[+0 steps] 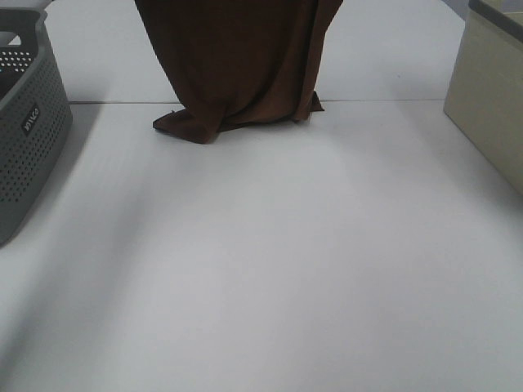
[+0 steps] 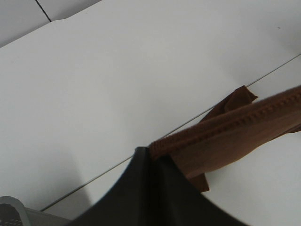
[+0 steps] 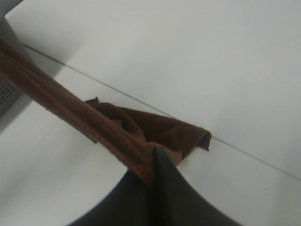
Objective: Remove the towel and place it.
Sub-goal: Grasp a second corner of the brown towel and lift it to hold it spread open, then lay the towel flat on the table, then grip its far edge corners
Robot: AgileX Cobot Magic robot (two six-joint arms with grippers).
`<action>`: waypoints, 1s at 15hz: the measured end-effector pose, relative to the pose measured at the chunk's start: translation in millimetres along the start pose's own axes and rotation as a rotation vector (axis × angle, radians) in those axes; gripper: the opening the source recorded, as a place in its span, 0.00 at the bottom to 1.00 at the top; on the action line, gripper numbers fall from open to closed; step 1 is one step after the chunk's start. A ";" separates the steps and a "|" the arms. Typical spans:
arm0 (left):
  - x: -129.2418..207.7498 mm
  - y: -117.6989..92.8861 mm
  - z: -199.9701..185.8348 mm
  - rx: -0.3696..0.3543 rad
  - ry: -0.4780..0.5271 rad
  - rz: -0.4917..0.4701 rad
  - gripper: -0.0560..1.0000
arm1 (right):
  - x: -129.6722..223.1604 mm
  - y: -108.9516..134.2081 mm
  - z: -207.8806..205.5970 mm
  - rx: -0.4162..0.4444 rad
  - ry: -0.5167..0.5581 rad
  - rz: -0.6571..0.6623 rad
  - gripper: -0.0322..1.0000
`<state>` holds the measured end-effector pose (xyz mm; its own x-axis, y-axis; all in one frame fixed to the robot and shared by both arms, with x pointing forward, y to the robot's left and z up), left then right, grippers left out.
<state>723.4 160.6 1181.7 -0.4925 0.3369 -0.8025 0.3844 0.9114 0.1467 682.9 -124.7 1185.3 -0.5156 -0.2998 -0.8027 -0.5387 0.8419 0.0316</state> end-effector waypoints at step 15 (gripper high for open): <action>76.6 -40.7 -149.9 0.185 0.164 -0.036 0.05 | 62.7 59.9 -118.6 -0.162 0.122 0.070 0.04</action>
<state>552.9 184.7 1200.9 -0.6228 0.3529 -0.6983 0.4933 0.8698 -0.0003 539.2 -146.3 1207.5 -0.6272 -0.3030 -0.7175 -0.5935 0.7824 0.1884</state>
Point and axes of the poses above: a point on each arm's last joint axis where the gripper is mounted, z pointing out along that axis toward the gripper, y along the wrist's bending axis when the last joint is at zero, x = y × z, the point moved 4 cm from there along z, pointing out along that axis toward the gripper, and after that the axes turned 2 degrees about -z, right-handed, at the moved point
